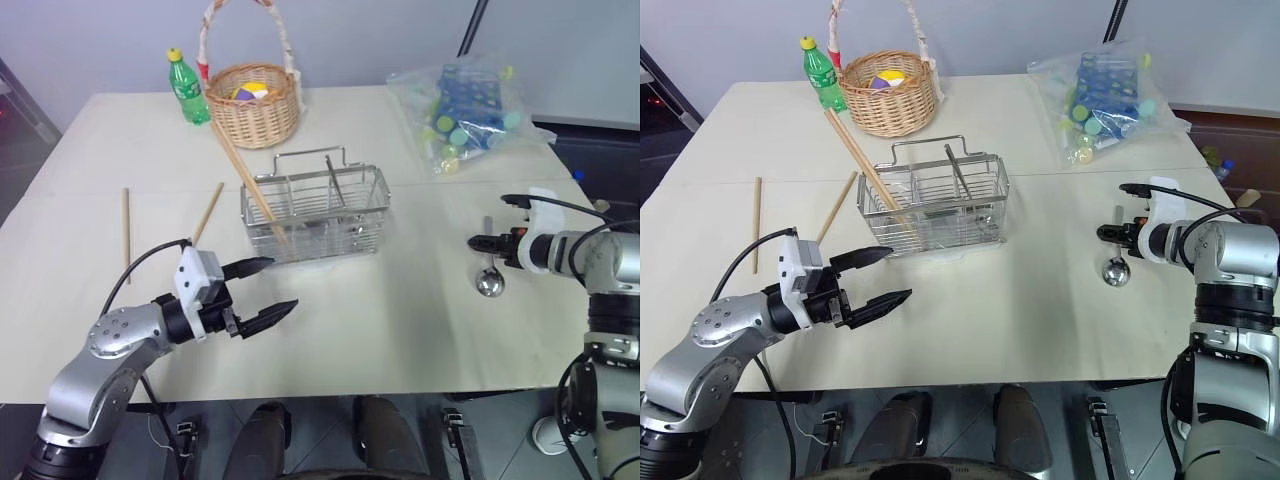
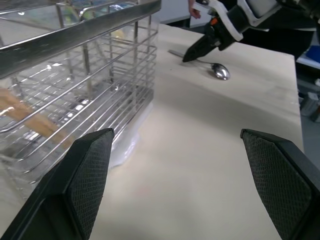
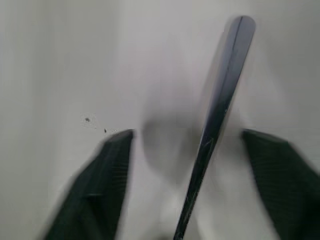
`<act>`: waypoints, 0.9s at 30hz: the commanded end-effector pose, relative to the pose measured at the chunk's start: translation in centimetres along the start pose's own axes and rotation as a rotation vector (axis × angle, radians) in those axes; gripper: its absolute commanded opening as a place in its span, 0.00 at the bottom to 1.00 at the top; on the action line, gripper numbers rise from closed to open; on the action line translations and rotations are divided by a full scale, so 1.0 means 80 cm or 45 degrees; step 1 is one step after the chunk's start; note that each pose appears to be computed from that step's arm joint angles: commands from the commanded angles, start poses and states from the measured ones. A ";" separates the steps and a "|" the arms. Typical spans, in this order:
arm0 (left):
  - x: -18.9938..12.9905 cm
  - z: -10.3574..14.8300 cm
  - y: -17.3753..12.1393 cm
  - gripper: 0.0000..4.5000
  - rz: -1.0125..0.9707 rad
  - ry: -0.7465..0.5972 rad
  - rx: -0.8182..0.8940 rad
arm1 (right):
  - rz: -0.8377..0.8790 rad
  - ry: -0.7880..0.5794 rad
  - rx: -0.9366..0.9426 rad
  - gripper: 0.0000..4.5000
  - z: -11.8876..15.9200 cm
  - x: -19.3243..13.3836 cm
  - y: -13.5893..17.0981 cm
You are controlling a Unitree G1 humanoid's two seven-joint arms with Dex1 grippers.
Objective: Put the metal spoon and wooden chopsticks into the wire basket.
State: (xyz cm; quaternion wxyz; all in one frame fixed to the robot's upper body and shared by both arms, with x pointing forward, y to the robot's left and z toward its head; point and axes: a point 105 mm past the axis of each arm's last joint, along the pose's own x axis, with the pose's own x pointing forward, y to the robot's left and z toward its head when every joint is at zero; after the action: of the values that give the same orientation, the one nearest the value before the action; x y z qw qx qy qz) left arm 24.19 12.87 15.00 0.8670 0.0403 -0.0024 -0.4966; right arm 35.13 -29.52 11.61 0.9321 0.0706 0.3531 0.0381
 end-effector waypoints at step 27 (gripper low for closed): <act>0.005 0.013 0.001 0.95 -0.123 -0.014 0.087 | -0.223 -0.611 -0.266 0.03 0.107 -0.034 0.011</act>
State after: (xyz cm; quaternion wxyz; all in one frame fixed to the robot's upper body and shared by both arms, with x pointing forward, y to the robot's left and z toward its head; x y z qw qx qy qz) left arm 24.64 12.86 15.46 0.8491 0.0550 -0.0073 -0.5253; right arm 38.24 -29.83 15.49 0.9794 -0.0227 0.2004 -0.0124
